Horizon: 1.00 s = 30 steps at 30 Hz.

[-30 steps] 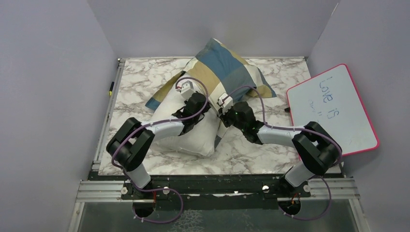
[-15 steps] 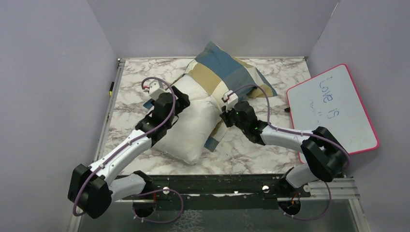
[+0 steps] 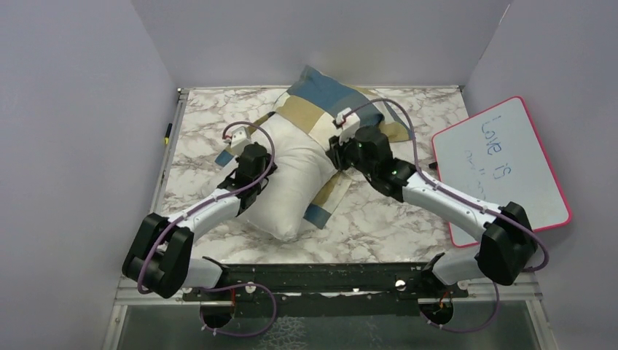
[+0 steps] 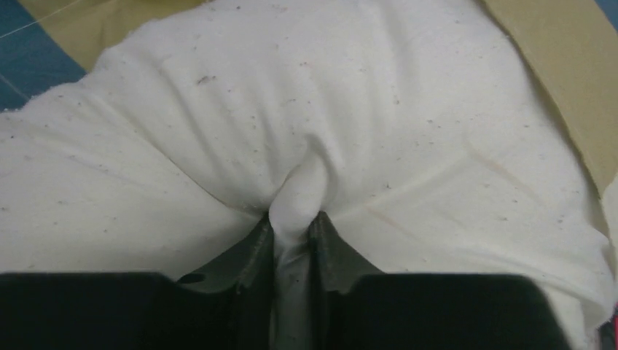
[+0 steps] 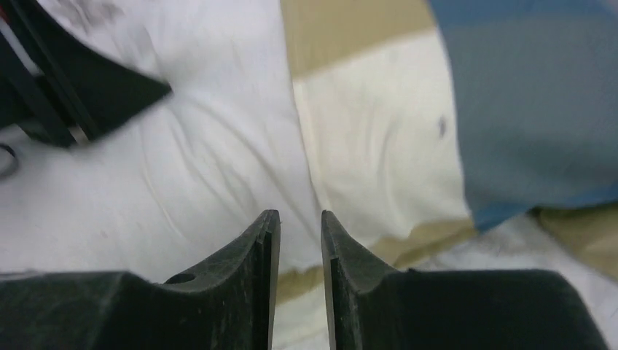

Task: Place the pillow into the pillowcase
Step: Stuff the pillow into the pillowcase.

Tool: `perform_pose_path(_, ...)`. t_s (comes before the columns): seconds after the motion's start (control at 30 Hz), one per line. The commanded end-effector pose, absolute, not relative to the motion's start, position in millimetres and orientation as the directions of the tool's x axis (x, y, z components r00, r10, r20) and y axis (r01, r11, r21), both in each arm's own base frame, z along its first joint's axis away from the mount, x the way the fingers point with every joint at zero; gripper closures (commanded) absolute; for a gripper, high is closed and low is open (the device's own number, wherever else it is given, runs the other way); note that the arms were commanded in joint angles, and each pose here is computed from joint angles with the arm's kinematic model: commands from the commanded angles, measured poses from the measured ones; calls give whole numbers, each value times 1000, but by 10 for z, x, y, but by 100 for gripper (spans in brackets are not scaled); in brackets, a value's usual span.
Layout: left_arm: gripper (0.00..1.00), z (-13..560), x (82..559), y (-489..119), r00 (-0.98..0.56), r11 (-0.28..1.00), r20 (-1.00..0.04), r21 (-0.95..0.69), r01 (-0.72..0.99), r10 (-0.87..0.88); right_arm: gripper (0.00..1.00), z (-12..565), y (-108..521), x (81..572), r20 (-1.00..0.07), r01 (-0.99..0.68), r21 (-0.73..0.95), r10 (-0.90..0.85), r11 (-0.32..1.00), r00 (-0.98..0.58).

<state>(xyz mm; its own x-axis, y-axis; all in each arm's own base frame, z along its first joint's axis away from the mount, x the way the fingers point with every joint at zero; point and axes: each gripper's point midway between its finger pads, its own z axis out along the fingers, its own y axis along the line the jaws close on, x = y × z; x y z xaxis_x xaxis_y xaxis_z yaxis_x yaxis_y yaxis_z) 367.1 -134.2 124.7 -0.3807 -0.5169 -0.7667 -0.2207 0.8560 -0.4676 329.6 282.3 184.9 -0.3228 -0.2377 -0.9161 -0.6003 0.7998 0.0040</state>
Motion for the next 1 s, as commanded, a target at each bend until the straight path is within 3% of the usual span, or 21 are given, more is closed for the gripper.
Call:
perform_pose_path(0.0,92,577,3284,-1549,-555,881,-705,-457,-121,-442,66,2753,2970,3519,-968,-617,-95,-218,781,-128)
perform_pose_path(0.03,100,568,3242,-1576,-550,877,-707,-469,-106,-445,64,2812,3013,3603,-967,-614,-123,-234,780,-103)
perform_pose_path(0.3,100,724,3082,-1715,-484,912,-804,-408,26,-346,49,2844,3587,4253,-937,-641,-279,-349,715,19)
perform_pose_path(0.63,100,779,3051,-1861,-470,911,-816,-409,61,-335,40,2354,4063,4705,-885,-686,-383,-458,619,81)
perform_pose_path(0.97,100,678,3051,-1850,-480,905,-796,-425,8,-369,43,1862,4024,5141,-786,-595,-519,-617,614,48)
